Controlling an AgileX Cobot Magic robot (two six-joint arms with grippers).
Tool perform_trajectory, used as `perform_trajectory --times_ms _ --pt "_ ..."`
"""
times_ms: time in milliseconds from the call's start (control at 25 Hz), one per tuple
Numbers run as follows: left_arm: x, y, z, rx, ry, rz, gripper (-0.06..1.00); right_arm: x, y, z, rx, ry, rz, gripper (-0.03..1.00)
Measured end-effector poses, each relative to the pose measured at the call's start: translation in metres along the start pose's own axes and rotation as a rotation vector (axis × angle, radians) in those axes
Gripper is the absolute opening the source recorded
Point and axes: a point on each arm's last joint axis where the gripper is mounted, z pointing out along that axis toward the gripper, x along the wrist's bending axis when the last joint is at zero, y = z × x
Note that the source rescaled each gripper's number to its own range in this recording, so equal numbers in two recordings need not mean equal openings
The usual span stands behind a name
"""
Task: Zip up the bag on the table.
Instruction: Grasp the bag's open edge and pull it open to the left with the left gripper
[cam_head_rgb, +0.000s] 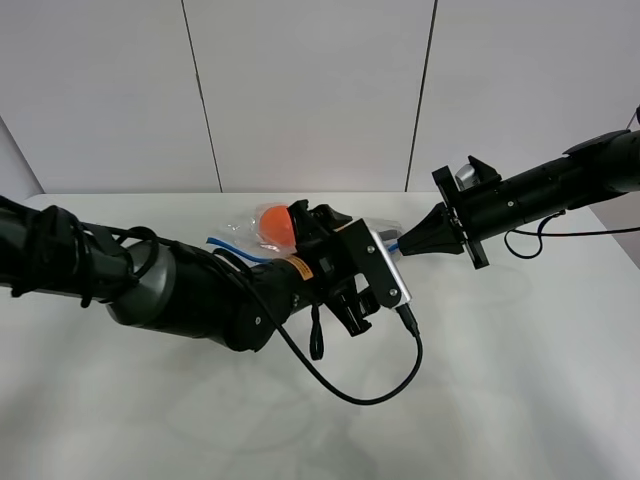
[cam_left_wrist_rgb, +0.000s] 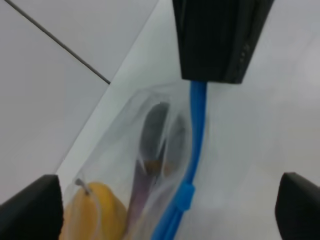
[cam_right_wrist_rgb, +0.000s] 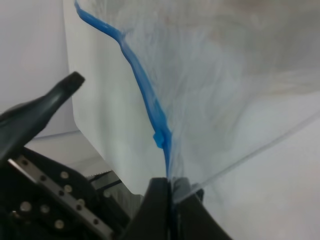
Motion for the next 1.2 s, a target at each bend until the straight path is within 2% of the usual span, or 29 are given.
perform_trajectory --times_ms 160,320,400,680,920,1000,1200 --pt "-0.005 -0.007 0.005 -0.010 0.029 0.011 0.90 0.000 0.000 0.000 -0.003 0.000 0.009 0.00" --pt "0.000 -0.002 0.005 -0.061 0.088 0.004 0.79 0.000 0.001 0.000 -0.008 -0.001 0.013 0.00" --pt "0.000 -0.001 0.005 -0.076 0.090 -0.010 0.74 0.000 0.001 0.000 -0.009 -0.002 0.016 0.00" --pt "-0.015 -0.012 0.013 -0.098 0.065 0.011 0.71 0.000 0.001 0.000 -0.010 -0.003 0.017 0.00" --pt "-0.016 -0.013 0.015 -0.123 0.097 0.016 0.69 0.000 0.001 0.000 -0.011 -0.003 0.017 0.00" --pt "-0.015 -0.013 0.015 -0.129 0.104 0.016 0.63 0.000 0.001 0.000 -0.011 -0.003 0.017 0.00" --pt "-0.015 -0.013 0.015 -0.129 0.105 0.016 0.40 0.000 0.001 0.000 -0.011 -0.003 0.017 0.00"
